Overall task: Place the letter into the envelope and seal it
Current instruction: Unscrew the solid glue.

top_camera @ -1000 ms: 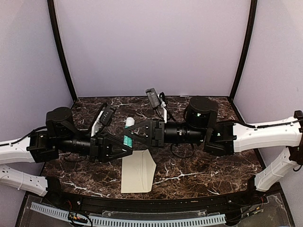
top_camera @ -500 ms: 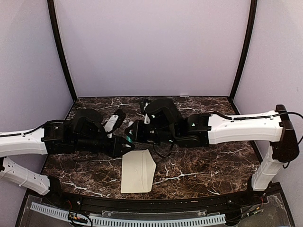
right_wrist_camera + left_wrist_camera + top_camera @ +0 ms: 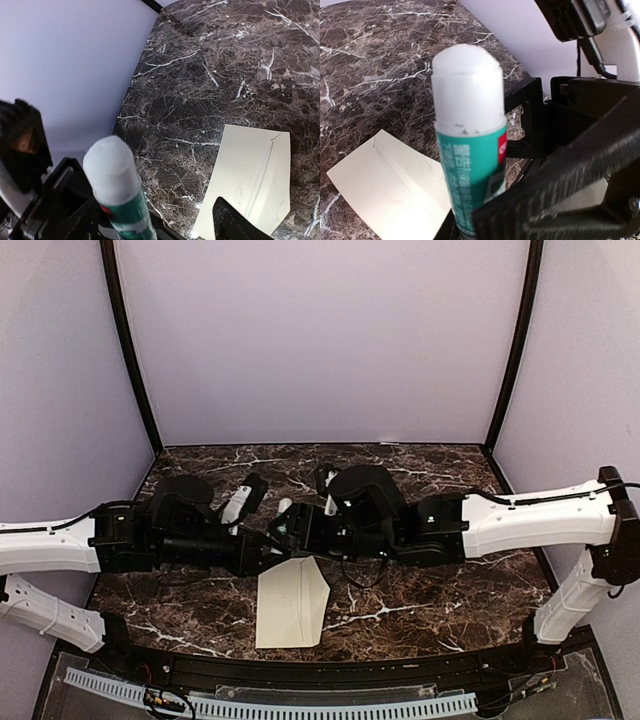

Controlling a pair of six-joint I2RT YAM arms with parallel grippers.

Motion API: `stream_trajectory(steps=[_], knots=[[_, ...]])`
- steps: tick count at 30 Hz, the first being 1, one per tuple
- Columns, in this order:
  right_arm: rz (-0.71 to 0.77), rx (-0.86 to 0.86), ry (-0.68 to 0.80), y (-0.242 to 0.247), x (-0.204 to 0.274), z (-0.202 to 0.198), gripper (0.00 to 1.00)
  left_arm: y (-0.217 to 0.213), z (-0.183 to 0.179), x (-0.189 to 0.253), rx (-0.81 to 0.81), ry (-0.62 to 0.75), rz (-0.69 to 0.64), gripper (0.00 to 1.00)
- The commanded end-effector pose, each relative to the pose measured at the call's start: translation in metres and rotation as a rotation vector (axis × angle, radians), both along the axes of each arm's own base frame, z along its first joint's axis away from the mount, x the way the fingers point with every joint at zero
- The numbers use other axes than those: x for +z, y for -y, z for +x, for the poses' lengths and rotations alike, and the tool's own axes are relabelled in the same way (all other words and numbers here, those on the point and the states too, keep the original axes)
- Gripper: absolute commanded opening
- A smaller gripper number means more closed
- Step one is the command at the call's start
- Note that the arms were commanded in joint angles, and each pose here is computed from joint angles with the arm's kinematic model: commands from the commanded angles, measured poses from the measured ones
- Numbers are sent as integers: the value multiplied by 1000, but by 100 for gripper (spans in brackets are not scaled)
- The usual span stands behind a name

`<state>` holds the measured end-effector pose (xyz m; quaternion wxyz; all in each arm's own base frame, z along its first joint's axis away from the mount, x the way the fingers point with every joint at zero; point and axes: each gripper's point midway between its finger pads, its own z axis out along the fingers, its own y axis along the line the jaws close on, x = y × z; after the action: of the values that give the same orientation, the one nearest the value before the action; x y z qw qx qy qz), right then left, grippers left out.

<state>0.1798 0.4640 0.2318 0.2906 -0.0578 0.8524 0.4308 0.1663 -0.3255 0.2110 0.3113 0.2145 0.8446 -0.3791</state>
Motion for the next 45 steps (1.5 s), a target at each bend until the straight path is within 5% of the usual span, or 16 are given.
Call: stream_trajectory(steps=[1, 14, 30, 36, 45], knots=[[152, 51, 95, 13, 48, -11, 79, -2, -7, 27, -30, 12, -170, 0], [512, 399, 382, 56, 129, -69, 86, -3, -73, 86, -397, 1, -478, 0], [613, 643, 422, 27, 153, -106, 71, 10, -114, 123, -685, -40, -589, 0], [642, 703, 433, 17, 160, -118, 56, 13, -116, 125, -700, -43, -601, 0], [576, 640, 404, 14, 146, -107, 15, 13, -98, 121, -583, 8, -570, 0]])
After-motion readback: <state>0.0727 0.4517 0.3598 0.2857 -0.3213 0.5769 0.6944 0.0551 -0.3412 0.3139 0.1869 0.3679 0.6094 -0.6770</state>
